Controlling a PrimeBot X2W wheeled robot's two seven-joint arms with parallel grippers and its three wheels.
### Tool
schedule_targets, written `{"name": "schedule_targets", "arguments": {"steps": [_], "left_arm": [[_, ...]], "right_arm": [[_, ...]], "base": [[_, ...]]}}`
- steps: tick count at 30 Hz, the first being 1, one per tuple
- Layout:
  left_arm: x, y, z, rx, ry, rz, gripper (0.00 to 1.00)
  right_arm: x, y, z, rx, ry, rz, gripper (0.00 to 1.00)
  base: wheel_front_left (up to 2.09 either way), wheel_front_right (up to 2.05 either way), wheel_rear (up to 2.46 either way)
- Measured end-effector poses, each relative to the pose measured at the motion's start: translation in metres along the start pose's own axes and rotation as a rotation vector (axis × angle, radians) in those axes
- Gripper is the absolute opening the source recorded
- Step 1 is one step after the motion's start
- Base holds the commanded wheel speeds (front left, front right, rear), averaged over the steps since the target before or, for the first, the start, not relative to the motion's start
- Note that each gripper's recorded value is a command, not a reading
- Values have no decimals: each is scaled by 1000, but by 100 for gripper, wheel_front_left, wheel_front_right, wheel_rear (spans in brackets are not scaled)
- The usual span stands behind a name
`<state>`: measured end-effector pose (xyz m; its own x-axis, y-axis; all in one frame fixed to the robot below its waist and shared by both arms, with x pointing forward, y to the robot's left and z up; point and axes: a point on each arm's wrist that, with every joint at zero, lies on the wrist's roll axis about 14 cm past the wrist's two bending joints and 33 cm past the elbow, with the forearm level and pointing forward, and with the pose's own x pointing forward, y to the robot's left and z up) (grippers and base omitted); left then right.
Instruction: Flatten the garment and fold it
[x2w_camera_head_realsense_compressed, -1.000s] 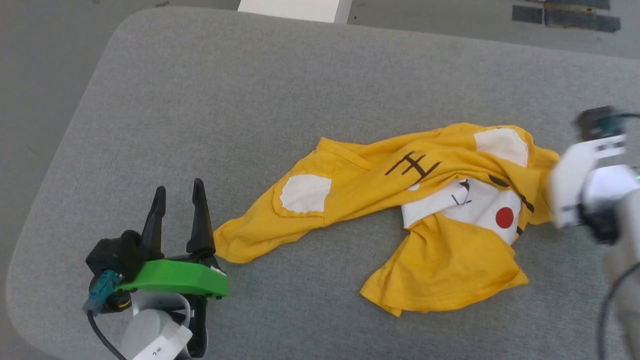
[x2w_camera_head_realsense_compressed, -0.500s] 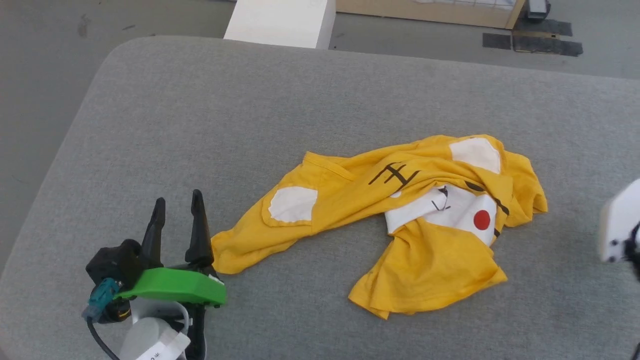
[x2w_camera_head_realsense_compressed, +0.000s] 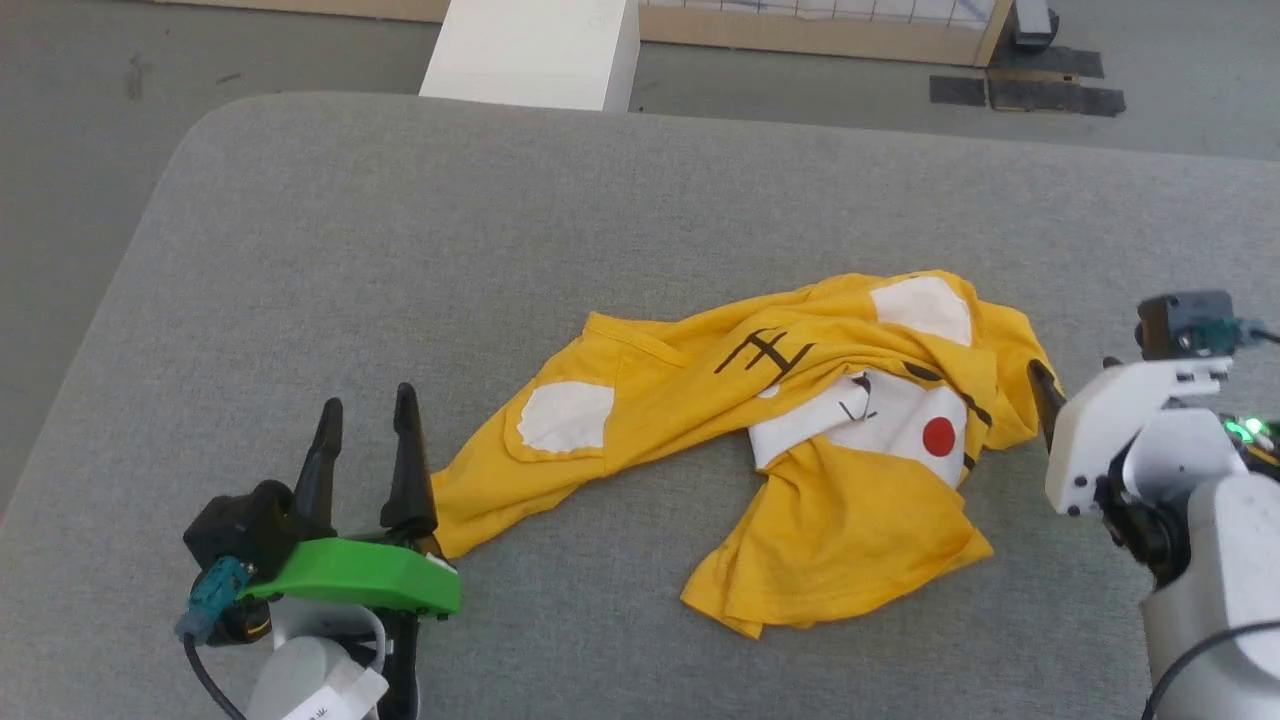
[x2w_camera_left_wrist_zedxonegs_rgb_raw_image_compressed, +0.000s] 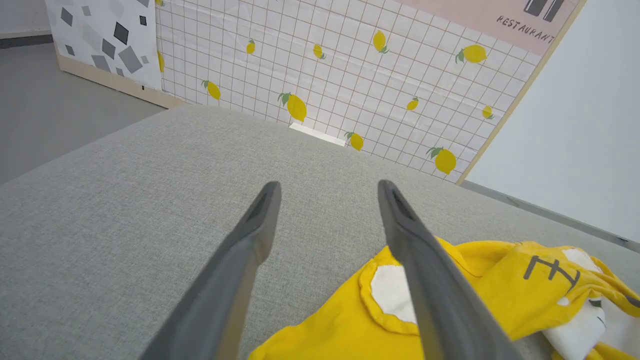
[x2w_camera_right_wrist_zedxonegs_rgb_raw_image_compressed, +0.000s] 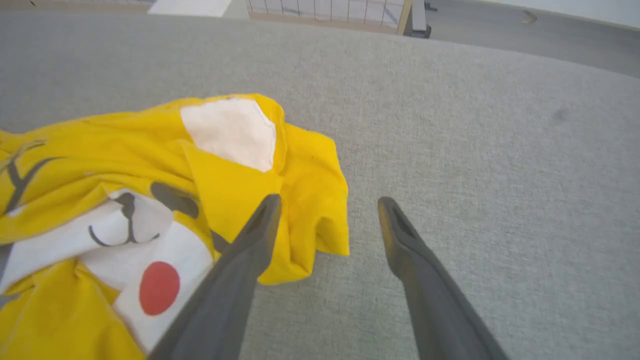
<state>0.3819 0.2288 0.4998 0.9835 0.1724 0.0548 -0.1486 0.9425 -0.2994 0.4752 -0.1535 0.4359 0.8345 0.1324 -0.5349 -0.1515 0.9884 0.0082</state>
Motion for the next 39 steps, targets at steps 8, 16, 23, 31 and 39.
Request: {"name": "schedule_targets", "arguments": {"steps": [8,16,23,31,39], "left_arm": [[0,11,-9,5,27,30,100],[-5,28,-15,13,49,89,100],[-7,26,-6,1,26,85,100],[-2,10,2,-13,-5,37,100],[1,2,-9,-20,24,14,100]], "right_arm": [[37,6,-23,-154,238,-6,100],[55,22,-44,-178,373,34,0],[48,-8,-3,-122,218,-13,0],[-7,-131,18,-205,230,-318,0],[-23,-117,-66,-36,333,-280,100]], "base": [[0,0,0],[0,0,0],[0,0,0],[0,0,0],[0,0,0]]}}
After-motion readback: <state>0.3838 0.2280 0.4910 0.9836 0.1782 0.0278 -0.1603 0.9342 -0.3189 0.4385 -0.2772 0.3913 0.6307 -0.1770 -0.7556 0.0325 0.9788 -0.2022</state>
